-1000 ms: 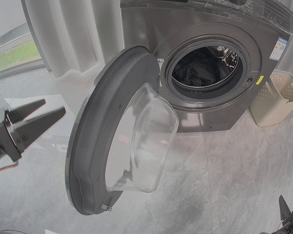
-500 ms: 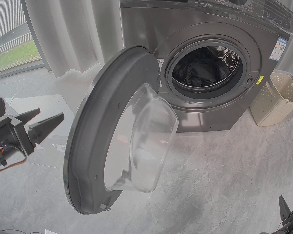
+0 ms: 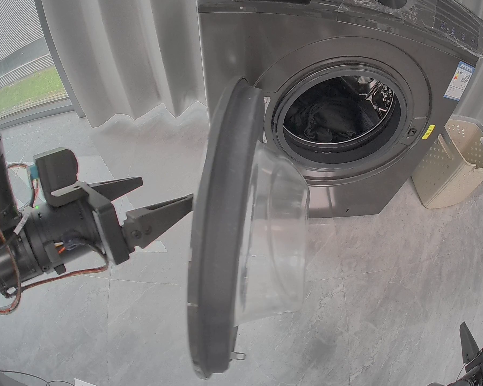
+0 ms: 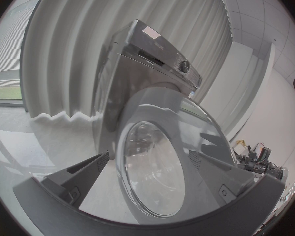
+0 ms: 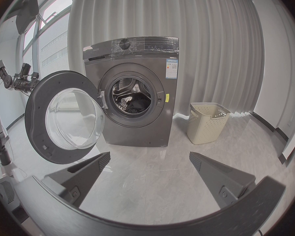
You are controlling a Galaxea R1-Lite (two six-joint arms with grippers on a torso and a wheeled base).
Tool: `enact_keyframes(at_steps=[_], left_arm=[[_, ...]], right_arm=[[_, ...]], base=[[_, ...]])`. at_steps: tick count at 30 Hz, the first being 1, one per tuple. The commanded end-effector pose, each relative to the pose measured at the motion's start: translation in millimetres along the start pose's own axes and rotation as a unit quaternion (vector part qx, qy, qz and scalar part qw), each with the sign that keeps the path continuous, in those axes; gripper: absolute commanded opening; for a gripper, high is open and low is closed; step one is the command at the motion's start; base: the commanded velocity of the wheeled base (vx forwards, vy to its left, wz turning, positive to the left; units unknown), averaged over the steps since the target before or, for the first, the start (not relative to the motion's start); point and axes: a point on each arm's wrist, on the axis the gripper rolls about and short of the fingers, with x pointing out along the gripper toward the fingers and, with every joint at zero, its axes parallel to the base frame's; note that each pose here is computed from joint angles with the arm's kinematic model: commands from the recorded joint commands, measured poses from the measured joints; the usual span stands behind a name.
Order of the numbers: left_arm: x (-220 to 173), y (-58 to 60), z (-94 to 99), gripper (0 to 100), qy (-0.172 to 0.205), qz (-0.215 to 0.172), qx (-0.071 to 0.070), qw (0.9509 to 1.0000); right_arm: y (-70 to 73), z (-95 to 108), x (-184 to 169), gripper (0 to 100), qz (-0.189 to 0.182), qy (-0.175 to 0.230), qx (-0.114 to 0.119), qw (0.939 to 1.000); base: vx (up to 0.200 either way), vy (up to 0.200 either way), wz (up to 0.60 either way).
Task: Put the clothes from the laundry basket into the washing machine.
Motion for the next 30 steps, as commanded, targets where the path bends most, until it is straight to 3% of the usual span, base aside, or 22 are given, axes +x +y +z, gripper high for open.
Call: enact_keyframes(at_steps=[1,6,13,23,25,30], left_arm=[[40,-14.4,-2.5,100,0.024,-0.035,-0.001,0.9991],[74,-24.5,0.1,100,0.017,-0.055,0.001,0.9983],[117,-28.1,7.5,100,-0.014,-0.061,0.002,0.9981],[161,-36.3,21.7,100,-0.045,-0.074,-0.006,0.9963],[169,-36.9,23.7,100,-0.051,-0.075,-0.011,0.9959],[200,-38.7,29.8,100,-0.076,-0.076,-0.037,0.9935]], right_arm=[[0.1,-5,1,100,0.0,0.006,0.0,1.0],[0.1,-5,1,100,0.0,0.006,0.0,1.0],[0.1,-5,1,100,0.0,0.006,0.0,1.0],[0.1,-5,1,100,0.0,0.006,0.0,1.0],[0.1,-5,1,100,0.0,0.006,0.0,1.0],[0.1,-5,1,100,0.0,0.006,0.0,1.0]], base=[[0.0,0.0,0.0],[0.0,0.0,0.0],[0.0,0.0,0.0],[0.0,0.0,0.0],[0.0,0.0,0.0],[0.0,0.0,0.0]])
